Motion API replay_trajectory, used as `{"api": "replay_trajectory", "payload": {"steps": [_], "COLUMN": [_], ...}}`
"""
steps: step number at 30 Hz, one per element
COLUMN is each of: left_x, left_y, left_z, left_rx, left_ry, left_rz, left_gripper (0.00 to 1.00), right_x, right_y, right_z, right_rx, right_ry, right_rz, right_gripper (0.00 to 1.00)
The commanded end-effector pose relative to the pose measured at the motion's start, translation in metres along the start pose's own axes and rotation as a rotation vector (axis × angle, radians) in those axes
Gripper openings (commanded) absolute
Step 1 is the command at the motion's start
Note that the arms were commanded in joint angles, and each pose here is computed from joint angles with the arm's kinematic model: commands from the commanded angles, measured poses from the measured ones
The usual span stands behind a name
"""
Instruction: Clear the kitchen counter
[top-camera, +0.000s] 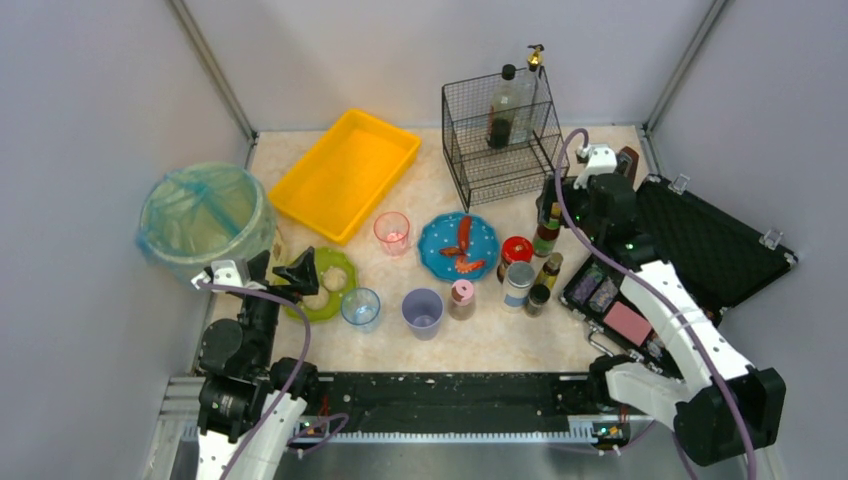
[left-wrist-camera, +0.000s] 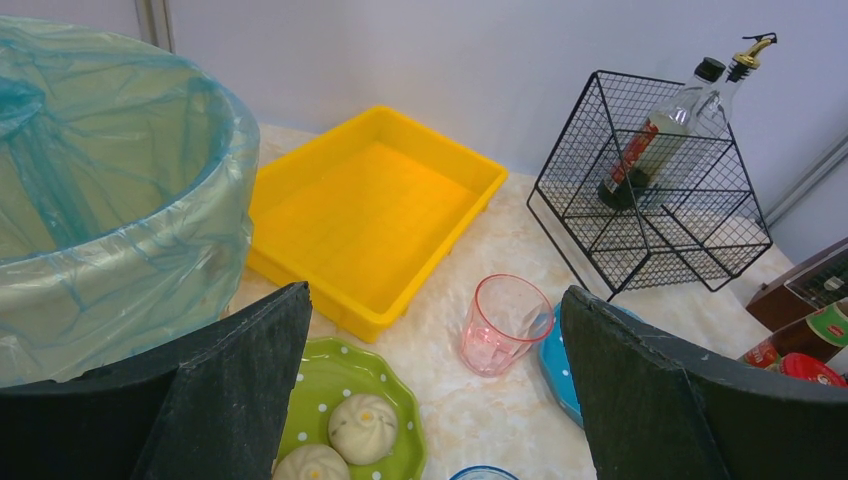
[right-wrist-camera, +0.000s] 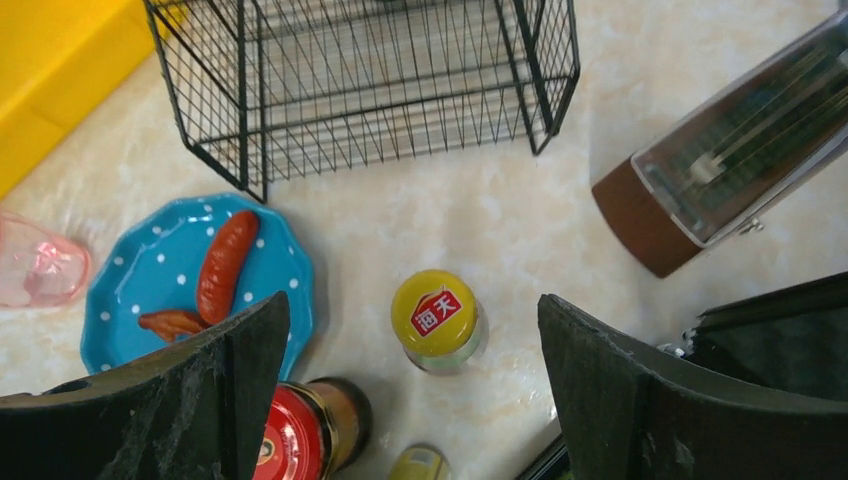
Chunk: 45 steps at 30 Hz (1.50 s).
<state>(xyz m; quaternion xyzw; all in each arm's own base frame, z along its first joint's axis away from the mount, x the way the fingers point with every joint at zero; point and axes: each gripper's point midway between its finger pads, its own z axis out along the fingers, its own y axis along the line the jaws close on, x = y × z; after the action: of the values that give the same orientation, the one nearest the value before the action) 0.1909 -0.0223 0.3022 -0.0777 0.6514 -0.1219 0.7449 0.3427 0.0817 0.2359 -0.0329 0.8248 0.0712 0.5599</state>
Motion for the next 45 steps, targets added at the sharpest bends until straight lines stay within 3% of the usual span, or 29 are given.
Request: {"api": "replay_trajectory", "payload": {"steps": [1,8,20,27,32,45], "left_x": [-0.009,-0.009,-0.007,-0.007,-0.007,-0.006], "left_y": [-0.005,-0.006,-0.007,-0.008,-0.008,-0.007], "left_z": [-0.002,-0.003,-0.002,-0.002,-0.002,-0.001], "left_rx": [0.022,0.029,0.033,0.037,0.038,0.035], "left_ry": [-0.029,-0.029,-0.023,-0.022,-0.02,-0.017], "left_rz": [-0.011,-0.012,-0.011,-0.011,-0.011,-0.009], "left_gripper": [0.99,0.99,0.99,0.99,0.99,0.99], "right_x": [0.019,0.047,0.059,0.059,0.034,-0.073], "right_y": [-0.001,-0.01,-0.005,-0.012,-0.01,0.011], "right_z": [0.013,0.027,0.047,0.043,0.033,0.004], "right_rx": [0.019,0.055,0.017,0.051,0.039,-0.043], "right_ry": [0.041,0.084,0.089,0.099,0.059,-0.072], "right_rz": [0.061,0.061,0.041,0.021,-0.003,-0.072], "right_gripper": [0.91,0.83,0.57,0.29,0.02,0.0]}}
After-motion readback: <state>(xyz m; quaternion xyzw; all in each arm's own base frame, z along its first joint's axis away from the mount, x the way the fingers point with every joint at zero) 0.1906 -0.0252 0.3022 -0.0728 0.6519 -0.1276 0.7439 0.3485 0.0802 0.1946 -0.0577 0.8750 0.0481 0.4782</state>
